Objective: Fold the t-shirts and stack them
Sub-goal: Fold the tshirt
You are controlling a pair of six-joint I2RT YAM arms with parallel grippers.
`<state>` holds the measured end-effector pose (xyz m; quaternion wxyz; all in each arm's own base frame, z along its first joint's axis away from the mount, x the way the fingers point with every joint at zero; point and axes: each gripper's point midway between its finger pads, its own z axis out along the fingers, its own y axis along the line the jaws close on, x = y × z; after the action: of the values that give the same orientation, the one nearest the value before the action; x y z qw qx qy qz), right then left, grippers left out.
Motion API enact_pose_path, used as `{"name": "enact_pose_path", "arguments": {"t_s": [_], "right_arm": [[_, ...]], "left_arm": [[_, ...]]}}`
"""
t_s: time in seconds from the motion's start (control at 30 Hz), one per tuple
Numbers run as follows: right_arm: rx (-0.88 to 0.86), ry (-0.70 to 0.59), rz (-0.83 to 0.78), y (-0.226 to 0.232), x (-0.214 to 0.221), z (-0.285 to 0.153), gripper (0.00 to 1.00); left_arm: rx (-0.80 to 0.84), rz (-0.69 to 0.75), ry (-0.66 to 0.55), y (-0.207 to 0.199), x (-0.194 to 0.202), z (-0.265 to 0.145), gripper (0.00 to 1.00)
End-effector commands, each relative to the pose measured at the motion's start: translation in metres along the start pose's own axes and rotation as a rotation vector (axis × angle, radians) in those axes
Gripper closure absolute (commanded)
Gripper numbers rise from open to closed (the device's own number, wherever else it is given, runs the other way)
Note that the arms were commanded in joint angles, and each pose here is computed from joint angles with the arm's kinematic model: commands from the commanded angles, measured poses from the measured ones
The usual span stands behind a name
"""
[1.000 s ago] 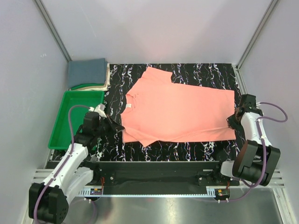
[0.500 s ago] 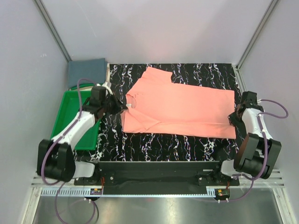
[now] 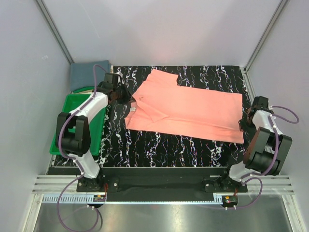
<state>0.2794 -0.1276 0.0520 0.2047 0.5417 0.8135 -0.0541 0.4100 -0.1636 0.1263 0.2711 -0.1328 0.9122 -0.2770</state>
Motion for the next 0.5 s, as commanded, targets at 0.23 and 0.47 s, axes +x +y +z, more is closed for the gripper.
{"name": "enact_pose_path", "arguments": {"t_s": [0.23,0.47], "right_arm": [[-0.019,-0.037,0.004,0.009,-0.017,0.010,1.00],[-0.020,-0.024,0.002,0.013,-0.018,0.015,1.00]], "left_arm": [[-0.003,0.082,-0.060,-0.015,-0.045,0.016,1.00],[-0.071,0.062,-0.036,0.002,-0.041,0.028,1.00]]}}
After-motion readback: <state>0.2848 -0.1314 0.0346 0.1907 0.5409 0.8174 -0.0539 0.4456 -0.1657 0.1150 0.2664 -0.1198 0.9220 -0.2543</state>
